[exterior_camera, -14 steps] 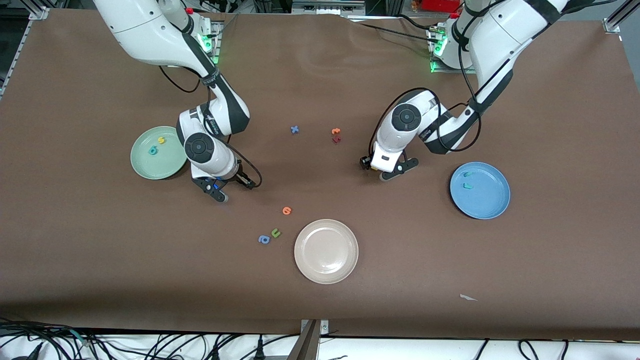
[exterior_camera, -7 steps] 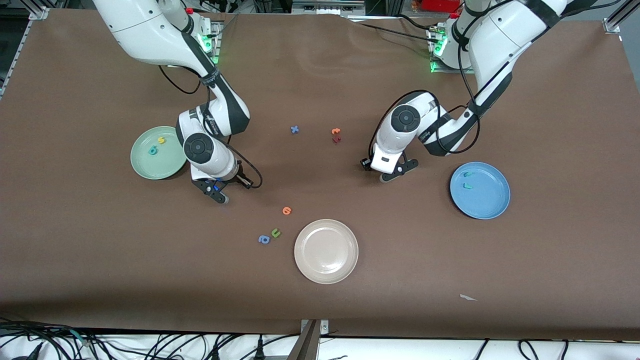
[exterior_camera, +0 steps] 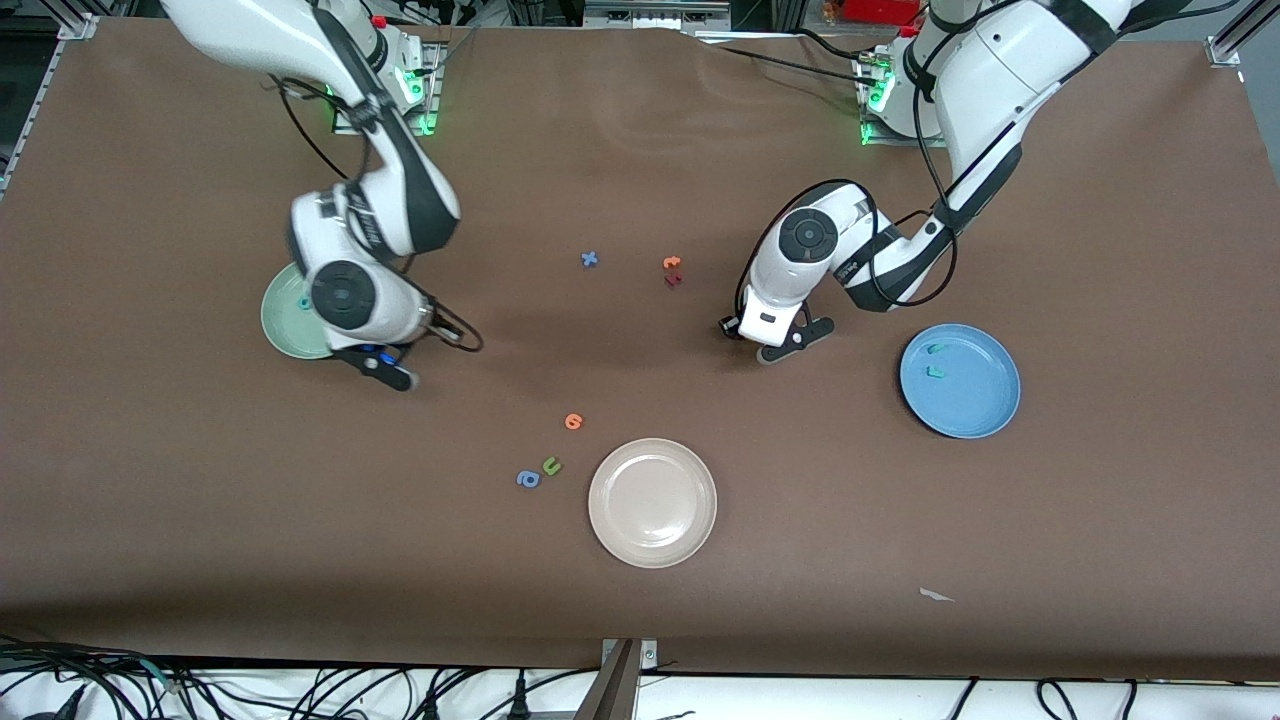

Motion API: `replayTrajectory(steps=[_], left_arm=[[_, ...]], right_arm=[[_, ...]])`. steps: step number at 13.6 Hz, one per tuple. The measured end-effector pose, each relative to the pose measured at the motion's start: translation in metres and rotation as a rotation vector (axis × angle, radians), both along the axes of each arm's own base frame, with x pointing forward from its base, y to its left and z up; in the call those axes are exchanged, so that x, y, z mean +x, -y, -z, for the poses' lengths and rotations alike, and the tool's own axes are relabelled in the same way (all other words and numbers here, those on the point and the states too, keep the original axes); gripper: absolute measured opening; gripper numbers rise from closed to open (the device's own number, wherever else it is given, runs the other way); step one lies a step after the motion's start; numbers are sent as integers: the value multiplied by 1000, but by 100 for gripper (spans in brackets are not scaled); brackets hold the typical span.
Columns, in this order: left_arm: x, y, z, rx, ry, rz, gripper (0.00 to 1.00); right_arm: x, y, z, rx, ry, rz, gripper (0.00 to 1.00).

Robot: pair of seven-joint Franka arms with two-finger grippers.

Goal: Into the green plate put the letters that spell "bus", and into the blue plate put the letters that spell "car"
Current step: 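Drop u on the green plate while the left gripper drops a on blue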

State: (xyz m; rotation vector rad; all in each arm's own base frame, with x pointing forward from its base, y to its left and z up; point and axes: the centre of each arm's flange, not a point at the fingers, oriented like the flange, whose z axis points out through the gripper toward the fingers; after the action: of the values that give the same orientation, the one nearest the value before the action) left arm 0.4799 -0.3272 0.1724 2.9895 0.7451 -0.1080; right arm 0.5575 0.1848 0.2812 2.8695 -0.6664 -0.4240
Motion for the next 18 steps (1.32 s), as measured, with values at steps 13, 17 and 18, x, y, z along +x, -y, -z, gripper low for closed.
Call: replayTrajectory(steps=[13, 17, 18], left_arm=[[80, -79, -38, 183, -147, 128, 32], [117, -169, -60, 189, -276, 260, 32], [121, -189, -63, 182, -302, 295, 32]], right_arm=[[-62, 154, 83, 44, -80, -121, 33], [-55, 152, 62, 54, -71, -123, 72], [-49, 150, 44, 60, -75, -122, 84]])
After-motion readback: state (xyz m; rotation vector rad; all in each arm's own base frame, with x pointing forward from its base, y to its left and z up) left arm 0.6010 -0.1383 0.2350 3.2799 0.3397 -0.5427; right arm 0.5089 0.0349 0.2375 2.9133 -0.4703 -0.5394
